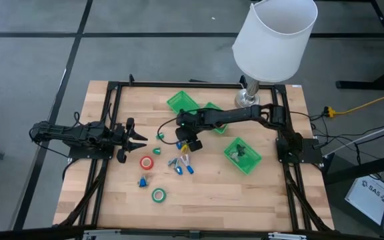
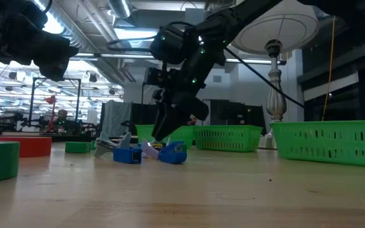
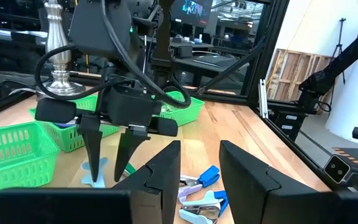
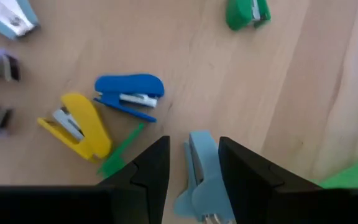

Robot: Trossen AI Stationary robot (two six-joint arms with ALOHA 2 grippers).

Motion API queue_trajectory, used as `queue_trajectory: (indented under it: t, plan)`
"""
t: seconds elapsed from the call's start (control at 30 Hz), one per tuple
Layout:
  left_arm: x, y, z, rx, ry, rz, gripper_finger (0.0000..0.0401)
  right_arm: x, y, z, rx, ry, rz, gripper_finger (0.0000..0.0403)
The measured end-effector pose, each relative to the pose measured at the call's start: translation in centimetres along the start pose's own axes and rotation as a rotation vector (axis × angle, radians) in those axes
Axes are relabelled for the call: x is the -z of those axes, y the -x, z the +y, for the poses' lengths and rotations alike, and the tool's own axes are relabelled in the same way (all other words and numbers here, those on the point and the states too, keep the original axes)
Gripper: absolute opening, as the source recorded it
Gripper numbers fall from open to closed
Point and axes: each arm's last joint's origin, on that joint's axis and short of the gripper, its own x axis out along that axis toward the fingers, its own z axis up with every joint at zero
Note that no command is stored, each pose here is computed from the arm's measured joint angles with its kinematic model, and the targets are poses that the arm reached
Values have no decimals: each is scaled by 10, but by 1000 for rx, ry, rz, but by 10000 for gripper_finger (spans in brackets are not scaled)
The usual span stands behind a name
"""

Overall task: Pick and place Stapler, Stapler remover, tape
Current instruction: Put the top light blue staple remover into the bottom basket

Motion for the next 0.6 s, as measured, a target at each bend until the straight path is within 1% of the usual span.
queue_trajectory:
  t: [0.07, 0.17, 0.43, 0.53, 0.6]
  plan:
    - [0, 0, 0, 0, 0, 0, 107, 3, 0, 0, 4, -5, 33, 141]
    - [0, 0, 0, 0, 0, 0, 107, 9, 0, 1, -24, -9, 82, 141]
    - [0, 0, 0, 0, 0, 0, 107, 13, 3, 4, -60, -3, 138, 141]
    - [0, 0, 0, 0, 0, 0, 107, 12, 12, 3, -106, 61, 198, 141]
    - [0, 0, 0, 0, 0, 0, 107, 6, 20, -2, -111, 103, 196, 141]
